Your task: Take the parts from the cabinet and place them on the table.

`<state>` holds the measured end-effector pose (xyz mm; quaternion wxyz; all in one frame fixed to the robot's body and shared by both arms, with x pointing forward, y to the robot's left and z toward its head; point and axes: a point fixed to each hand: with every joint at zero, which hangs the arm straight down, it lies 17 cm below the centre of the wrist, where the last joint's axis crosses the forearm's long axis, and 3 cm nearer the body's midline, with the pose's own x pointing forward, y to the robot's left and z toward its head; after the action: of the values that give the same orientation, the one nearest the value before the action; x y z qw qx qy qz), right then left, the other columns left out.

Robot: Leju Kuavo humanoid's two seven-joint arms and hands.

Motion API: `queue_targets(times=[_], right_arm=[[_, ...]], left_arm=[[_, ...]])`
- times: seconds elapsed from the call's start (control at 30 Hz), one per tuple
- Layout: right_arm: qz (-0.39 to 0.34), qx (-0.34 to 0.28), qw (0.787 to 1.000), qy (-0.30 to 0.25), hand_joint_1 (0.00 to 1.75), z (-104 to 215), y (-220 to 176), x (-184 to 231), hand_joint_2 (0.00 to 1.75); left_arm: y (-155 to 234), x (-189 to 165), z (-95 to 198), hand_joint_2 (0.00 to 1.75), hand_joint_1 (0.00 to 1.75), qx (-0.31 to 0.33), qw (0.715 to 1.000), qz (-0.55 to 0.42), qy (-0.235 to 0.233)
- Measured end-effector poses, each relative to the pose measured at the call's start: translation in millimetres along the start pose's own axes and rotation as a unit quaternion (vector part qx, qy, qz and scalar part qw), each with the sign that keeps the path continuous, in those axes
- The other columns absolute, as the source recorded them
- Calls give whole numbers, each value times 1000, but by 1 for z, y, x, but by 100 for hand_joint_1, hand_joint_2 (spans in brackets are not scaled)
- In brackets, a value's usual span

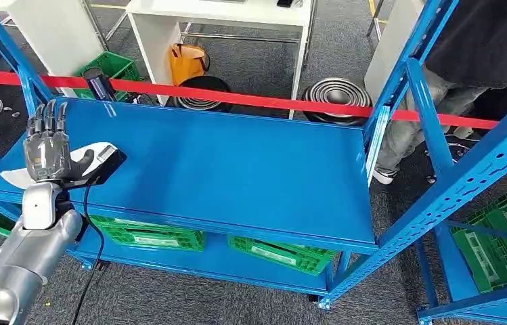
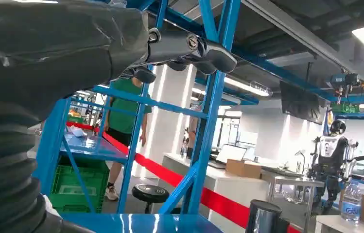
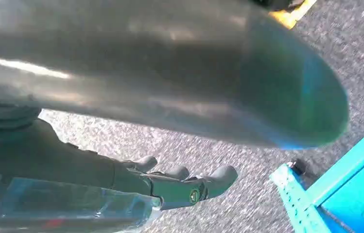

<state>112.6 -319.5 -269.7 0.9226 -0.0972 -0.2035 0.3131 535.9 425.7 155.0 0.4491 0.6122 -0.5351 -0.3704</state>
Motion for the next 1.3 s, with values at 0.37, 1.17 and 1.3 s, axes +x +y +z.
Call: queue_targets(times=[0.37,1.17,1.3], right_arm=[[3,-3,1000,2,0,0,-5,-3,0],[4,-3,1000,2,0,0,-5,-4,0],[4,-3,1000,2,0,0,-5,-4,0]], left_arm=[[7,1,1,175,0,9,1000,6,1],[9,2,1,175,0,11,1000,7,0],[9,2,1,175,0,11,1000,7,0]])
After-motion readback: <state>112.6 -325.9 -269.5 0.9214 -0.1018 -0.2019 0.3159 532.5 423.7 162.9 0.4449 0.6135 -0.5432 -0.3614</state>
